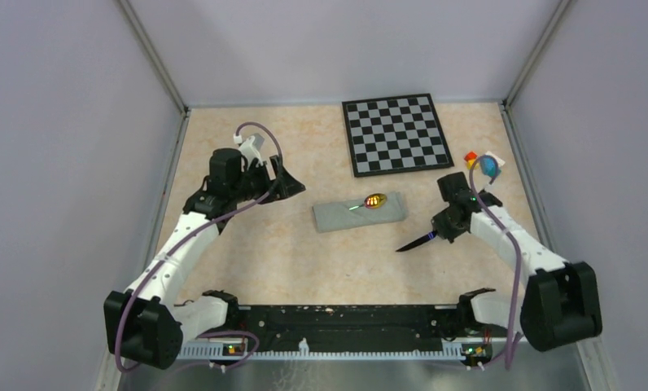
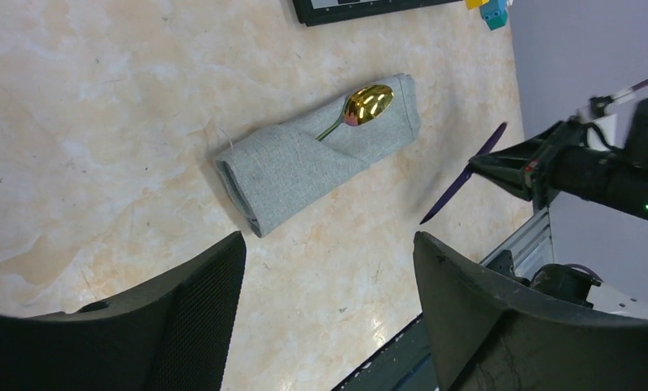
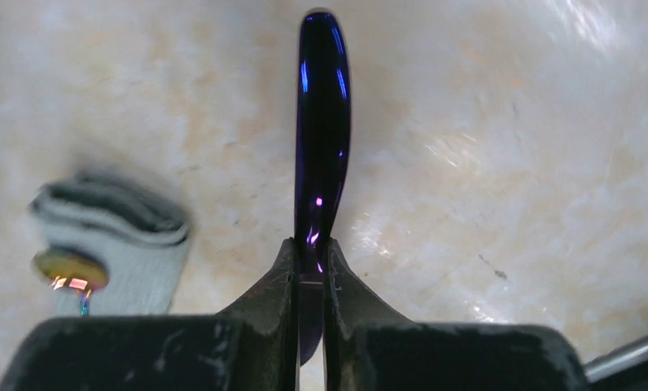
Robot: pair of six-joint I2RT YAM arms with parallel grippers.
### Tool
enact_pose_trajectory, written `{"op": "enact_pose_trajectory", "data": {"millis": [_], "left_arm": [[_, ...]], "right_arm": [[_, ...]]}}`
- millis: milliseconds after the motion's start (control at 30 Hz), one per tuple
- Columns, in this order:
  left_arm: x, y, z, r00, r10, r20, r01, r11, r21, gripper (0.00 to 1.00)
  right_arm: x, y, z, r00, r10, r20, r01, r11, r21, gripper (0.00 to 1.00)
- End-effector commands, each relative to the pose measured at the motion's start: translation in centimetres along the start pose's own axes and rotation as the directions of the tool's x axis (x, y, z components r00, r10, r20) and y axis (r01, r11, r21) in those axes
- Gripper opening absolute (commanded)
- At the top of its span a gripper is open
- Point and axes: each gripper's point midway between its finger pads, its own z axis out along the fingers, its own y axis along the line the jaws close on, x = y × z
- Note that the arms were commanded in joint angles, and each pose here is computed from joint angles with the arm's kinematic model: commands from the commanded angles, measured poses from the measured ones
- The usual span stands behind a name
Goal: Fold the napkin into a case and place the utensils inside
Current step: Pick up the knife from the center of the board, then insert the knife into the folded napkin.
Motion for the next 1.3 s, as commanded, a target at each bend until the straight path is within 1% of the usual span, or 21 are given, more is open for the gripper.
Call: {"op": "enact_pose_trajectory", "data": {"millis": [0, 67, 100, 133, 200, 233, 300, 367, 433, 467, 500, 567, 633, 667, 733, 800, 867, 933, 1100, 1200, 1267], "left_arm": [[-0.4, -0.7, -0.3, 1.0, 0.015, 0.025, -0.016, 0.999, 0.043, 0.8], [-0.1, -0.6, -0.2, 1.0, 0.01, 0.017, -0.01, 0.999, 0.048, 0.8], [-0.1, -0.6, -0.2, 1.0, 0.009, 0.016, -0.01, 0.999, 0.051, 0.8], [0.1, -0.6, -0.1, 1.0, 0.008, 0.011, -0.009, 0.999, 0.053, 0.8], [0.4, -0.5, 0.1, 1.0, 0.006, 0.004, -0.006, 0.998, 0.061, 0.8], [0.6, -0.2, 0.3, 1.0, 0.0, -0.005, 0.0, 0.998, 0.06, 0.8], [1.1, 0.1, 0.8, 1.0, -0.011, -0.021, 0.012, 0.998, 0.065, 0.81], [1.8, 0.7, 1.4, 0.998, -0.025, -0.049, 0.027, 0.998, 0.06, 0.81], [2.7, 1.4, 2.0, 0.996, -0.028, -0.084, 0.033, 0.998, 0.056, 0.81], [3.1, 1.8, 2.3, 0.994, -0.034, -0.103, 0.039, 0.998, 0.052, 0.81], [3.6, 2.0, 2.7, 0.991, -0.037, -0.126, 0.044, 0.997, 0.056, 0.81], [4.4, 2.6, 3.3, 0.984, -0.051, -0.17, 0.06, 0.997, 0.053, 0.81], [5.3, 3.0, 3.8, 0.978, -0.065, -0.2, 0.077, 0.995, 0.057, 0.81], [5.7, 3.3, 4.1, 0.974, -0.075, -0.213, 0.088, 0.995, 0.054, 0.81], [6.3, 3.7, 4.5, 0.969, -0.09, -0.23, 0.105, 0.993, 0.055, 0.8], [6.8, 4.0, 4.9, 0.965, -0.097, -0.242, 0.113, 0.992, 0.057, 0.79], [7.3, 4.4, 5.4, 0.961, -0.098, -0.257, 0.115, 0.992, 0.053, 0.78], [7.6, 4.8, 5.8, 0.957, -0.094, -0.273, 0.111, 0.993, 0.047, 0.76], [8.9, 5.5, 7.2, 0.941, -0.117, -0.318, 0.137, 0.99, 0.042, 0.68], [9.8, 5.7, 7.9, 0.928, -0.131, -0.349, 0.156, 0.987, 0.045, 0.65], [9.9, 5.8, 8.2, 0.927, -0.136, -0.349, 0.161, 0.986, 0.044, 0.62]], "right_arm": [[-4.7, 3.5, -4.6, 0.905, -0.313, 0.289, 0.386, 0.89, -0.244, 0.0], [-4.9, 4.2, -6.0, 0.817, -0.451, 0.36, 0.555, 0.785, -0.276, 0.0], [-4.6, 4.9, -6.8, 0.756, -0.521, 0.396, 0.643, 0.704, -0.301, 0.0], [-4.3, 5.5, -7.5, 0.682, -0.592, 0.429, 0.727, 0.61, -0.315, 0.0], [-4.1, 6.1, -8.6, 0.544, -0.692, 0.475, 0.839, 0.457, -0.296, 0.0], [-4.2, 6.4, -9.2, 0.487, -0.723, 0.491, 0.874, 0.397, -0.281, 0.0], [-3.5, 7.4, -10.7, 0.344, -0.781, 0.52, 0.932, 0.218, -0.289, 0.0], [-3.2, 8.2, -11.4, 0.208, -0.825, 0.526, 0.96, 0.069, -0.272, 0.0], [-2.4, 9.0, -11.9, 0.063, -0.838, 0.543, 0.956, -0.106, -0.275, 0.0], [-2.0, 9.4, -12.1, -0.026, -0.834, 0.551, 0.946, -0.198, -0.255, 0.0], [-1.5, 9.9, -12.3, -0.121, -0.819, 0.56, 0.932, -0.289, -0.221, 0.0], [-0.1, 10.4, -12.2, -0.331, -0.757, 0.563, 0.862, -0.485, -0.147, 0.0], [0.7, 10.7, -11.8, -0.51, -0.677, 0.531, 0.772, -0.633, -0.066, 0.0], [0.9, 11.0, -11.4, -0.583, -0.64, 0.5, 0.731, -0.682, -0.022, 0.0], [1.5, 11.4, -10.7, -0.7, -0.554, 0.452, 0.631, -0.776, 0.026, 0.0], [1.8, 11.8, -9.8, -0.804, -0.455, 0.384, 0.52, -0.85, 0.082, 0.0], [2.6, 11.9, -8.8, -0.876, -0.36, 0.322, 0.408, -0.908, 0.095, 0.0], [3.4, 12.1, -7.5, -0.921, -0.291, 0.26, 0.322, -0.943, 0.084, 0.0], [5.9, 12.6, -5.3, -0.958, -0.199, 0.205, 0.213, -0.976, 0.051, 0.0], [6.4, 12.9, -3.9, -0.965, -0.193, 0.178, 0.202, -0.979, 0.038, 0.0], [6.4, 13.0, -3.4, -0.968, -0.194, 0.162, 0.202, -0.979, 0.035, 0.0]]}}
